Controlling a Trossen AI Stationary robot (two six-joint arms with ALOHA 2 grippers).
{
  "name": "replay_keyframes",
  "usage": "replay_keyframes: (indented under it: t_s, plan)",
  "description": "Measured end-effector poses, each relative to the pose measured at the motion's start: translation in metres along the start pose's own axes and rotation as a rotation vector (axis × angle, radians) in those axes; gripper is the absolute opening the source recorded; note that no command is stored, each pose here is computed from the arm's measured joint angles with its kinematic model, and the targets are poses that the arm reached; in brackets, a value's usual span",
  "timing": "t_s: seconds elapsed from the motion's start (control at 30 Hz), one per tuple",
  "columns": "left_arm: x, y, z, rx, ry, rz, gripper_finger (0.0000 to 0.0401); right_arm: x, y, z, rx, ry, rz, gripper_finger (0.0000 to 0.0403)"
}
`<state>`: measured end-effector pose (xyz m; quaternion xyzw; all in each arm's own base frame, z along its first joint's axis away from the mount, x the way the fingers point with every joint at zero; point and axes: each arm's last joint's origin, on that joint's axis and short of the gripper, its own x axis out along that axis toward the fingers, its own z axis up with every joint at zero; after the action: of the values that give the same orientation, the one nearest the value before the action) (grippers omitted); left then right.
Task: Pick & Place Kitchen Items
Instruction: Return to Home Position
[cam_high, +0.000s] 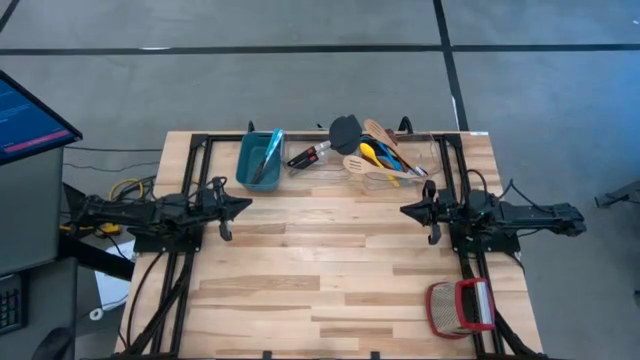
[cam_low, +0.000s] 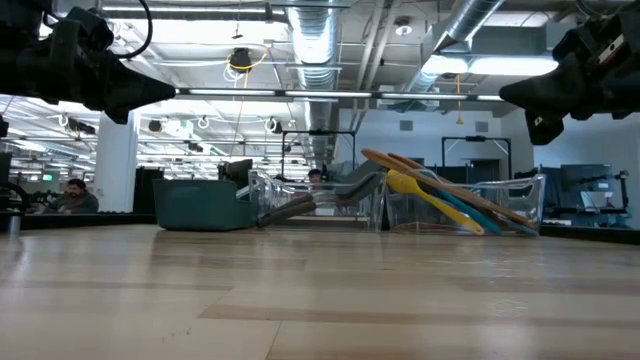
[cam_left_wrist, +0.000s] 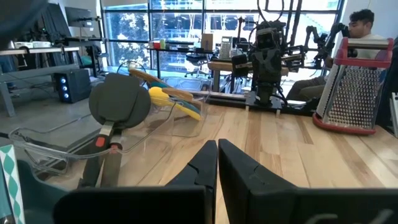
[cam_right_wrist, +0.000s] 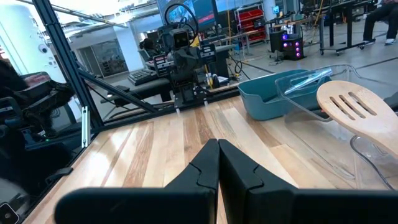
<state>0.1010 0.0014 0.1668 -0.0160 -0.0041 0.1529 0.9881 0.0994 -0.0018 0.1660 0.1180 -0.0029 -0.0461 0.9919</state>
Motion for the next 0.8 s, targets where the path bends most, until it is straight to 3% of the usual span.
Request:
replay_keyframes:
  t_s: [0.8]
  plan:
    - [0.0000,0.0000,0.0008,-0.003,-0.008,0.000,0.0002,0.0000,0.0000,-0.0002,0.000,0.001,0.000,0.0000]
